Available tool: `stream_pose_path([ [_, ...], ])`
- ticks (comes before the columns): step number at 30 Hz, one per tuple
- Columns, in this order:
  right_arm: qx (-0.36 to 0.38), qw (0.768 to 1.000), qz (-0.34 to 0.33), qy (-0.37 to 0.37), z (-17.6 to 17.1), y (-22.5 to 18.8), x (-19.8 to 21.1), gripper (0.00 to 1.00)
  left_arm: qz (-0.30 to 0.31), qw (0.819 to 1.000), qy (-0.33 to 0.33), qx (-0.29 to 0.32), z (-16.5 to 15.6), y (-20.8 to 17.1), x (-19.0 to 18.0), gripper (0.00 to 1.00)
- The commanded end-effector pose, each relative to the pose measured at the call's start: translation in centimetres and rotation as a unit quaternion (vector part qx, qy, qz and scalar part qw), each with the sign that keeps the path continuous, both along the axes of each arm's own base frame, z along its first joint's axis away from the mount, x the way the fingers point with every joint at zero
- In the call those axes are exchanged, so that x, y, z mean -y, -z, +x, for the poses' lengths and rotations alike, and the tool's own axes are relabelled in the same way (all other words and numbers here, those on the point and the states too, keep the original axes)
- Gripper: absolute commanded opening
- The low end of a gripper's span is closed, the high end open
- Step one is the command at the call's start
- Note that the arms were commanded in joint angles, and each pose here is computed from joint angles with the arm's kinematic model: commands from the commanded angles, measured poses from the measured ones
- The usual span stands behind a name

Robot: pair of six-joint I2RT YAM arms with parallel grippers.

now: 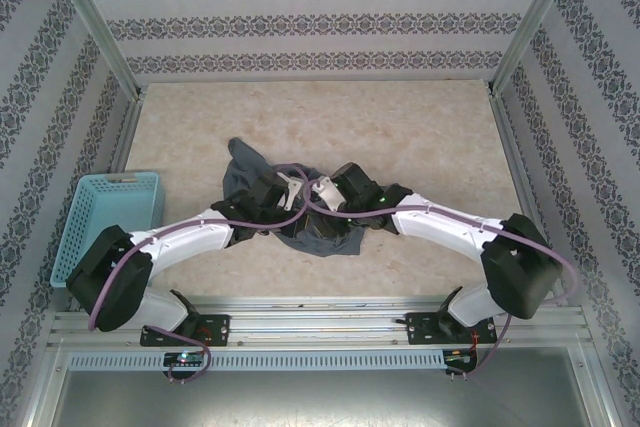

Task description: Fold the inside-out t-shirt

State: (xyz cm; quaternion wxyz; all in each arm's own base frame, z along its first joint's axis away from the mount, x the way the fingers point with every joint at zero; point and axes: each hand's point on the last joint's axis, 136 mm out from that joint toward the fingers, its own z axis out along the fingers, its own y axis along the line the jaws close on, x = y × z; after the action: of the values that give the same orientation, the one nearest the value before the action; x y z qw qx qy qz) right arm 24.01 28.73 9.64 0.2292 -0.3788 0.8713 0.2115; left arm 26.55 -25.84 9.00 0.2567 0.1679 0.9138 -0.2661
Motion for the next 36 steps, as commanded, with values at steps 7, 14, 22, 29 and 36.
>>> stream_pose_path([
  [7,0.008,1.0,-0.029,0.008,1.5,2.0,0.1,0.41,-0.035,0.999,0.015,0.03,-0.1,-2.0,0.9,0.0],
  [14,0.022,0.996,-0.077,0.036,3.1,3.8,0.9,0.48,-0.046,0.998,0.017,0.034,-0.2,-2.5,1.0,0.0],
  [22,0.046,0.996,-0.053,0.052,3.7,2.2,0.8,0.08,-0.04,0.998,0.01,0.038,-0.2,-2.4,0.6,0.0],
  [29,0.041,0.997,0.049,0.042,1.3,-1.6,0.7,0.0,-0.012,0.998,-0.028,0.046,0.7,-1.9,-0.8,0.0],
  [36,0.018,0.99,0.131,0.04,-0.5,-3.4,0.6,0.0,-0.002,0.999,-0.038,0.039,1.0,-1.3,-1.1,0.1],
])
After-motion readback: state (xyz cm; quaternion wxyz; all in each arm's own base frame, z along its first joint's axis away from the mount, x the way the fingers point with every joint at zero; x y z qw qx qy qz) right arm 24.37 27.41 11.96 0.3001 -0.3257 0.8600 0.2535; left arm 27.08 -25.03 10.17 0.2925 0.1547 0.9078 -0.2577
